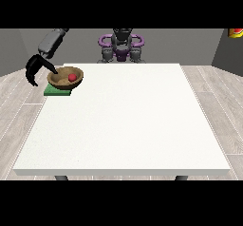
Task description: Pick the cup and pour the ball into the bowl, then pick the bowl and place it on the pad
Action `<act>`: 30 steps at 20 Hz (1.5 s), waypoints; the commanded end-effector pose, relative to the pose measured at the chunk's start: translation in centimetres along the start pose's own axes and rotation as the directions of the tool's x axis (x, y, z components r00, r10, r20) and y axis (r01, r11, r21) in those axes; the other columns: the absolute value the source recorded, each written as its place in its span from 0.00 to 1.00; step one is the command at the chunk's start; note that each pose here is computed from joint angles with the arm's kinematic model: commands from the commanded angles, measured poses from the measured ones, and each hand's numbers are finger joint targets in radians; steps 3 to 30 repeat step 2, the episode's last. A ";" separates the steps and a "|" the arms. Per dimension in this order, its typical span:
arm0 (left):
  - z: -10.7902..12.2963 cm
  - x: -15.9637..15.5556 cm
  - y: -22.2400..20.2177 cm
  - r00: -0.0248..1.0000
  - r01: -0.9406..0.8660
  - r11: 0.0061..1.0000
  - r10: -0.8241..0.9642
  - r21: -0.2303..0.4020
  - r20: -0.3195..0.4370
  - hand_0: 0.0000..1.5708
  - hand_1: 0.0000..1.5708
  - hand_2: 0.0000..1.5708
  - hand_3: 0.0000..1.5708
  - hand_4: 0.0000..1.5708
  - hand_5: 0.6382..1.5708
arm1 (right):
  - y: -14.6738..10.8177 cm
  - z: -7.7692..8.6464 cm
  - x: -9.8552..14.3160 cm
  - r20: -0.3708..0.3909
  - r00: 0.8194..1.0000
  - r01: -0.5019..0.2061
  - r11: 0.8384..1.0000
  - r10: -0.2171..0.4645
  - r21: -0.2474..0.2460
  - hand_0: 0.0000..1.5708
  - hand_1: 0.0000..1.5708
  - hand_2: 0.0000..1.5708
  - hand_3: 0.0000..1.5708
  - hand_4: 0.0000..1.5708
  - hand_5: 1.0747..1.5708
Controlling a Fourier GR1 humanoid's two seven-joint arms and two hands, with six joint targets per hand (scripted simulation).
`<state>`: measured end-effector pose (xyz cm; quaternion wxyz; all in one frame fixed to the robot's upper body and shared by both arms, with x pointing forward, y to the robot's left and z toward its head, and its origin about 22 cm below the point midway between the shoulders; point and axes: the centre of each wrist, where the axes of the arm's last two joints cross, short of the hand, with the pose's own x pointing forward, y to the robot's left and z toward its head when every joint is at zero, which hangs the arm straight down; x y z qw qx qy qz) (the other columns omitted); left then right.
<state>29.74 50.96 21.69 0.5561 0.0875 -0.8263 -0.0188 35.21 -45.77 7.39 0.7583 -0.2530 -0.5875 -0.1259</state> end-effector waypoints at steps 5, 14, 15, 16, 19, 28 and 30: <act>1.0 -2.7 -0.4 0.991 0.011 1.000 -0.008 0.017 -0.136 0.00 0.00 0.00 0.00 0.76 1.00 | -0.8 -0.2 3.0 -0.037 0.997 -0.071 0.995 0.073 0.064 0.00 0.00 0.00 0.00 0.13 0.61; 1.0 -2.7 -0.4 0.991 0.011 1.000 -0.008 0.017 -0.136 0.00 0.00 0.00 0.00 0.76 1.00 | -0.8 -0.2 3.0 -0.037 0.997 -0.071 0.995 0.073 0.064 0.00 0.00 0.00 0.00 0.13 0.61; 1.0 -2.7 -0.4 0.991 0.011 1.000 -0.008 0.017 -0.136 0.00 0.00 0.00 0.00 0.76 1.00 | -0.8 -0.2 3.0 -0.037 0.997 -0.071 0.995 0.073 0.064 0.00 0.00 0.00 0.00 0.13 0.61; 1.0 -2.7 -0.4 0.991 0.011 1.000 -0.008 0.017 -0.136 0.00 0.00 0.00 0.00 0.76 1.00 | -0.8 -0.2 3.0 -0.037 0.997 -0.071 0.995 0.073 0.064 0.00 0.00 0.00 0.00 0.13 0.61; 1.0 -2.7 -0.4 0.991 0.011 1.000 -0.008 0.017 -0.136 0.00 0.00 0.00 0.00 0.76 1.00 | -0.8 -0.2 3.0 -0.037 0.997 -0.071 0.995 0.073 0.064 0.00 0.00 0.00 0.00 0.13 0.61; 1.0 -2.7 -0.4 0.991 0.011 1.000 -0.008 0.017 -0.136 0.00 0.00 0.00 0.00 0.76 1.00 | -0.8 -0.2 3.0 -0.037 0.997 -0.071 0.995 0.073 0.064 0.00 0.00 0.00 0.00 0.13 0.61; 1.0 -2.7 -0.4 0.991 0.011 1.000 -0.008 0.017 -0.136 0.00 0.00 0.00 0.00 0.76 1.00 | -0.8 -0.2 3.0 -0.037 0.997 -0.071 0.995 0.073 0.064 0.00 0.00 0.00 0.00 0.13 0.61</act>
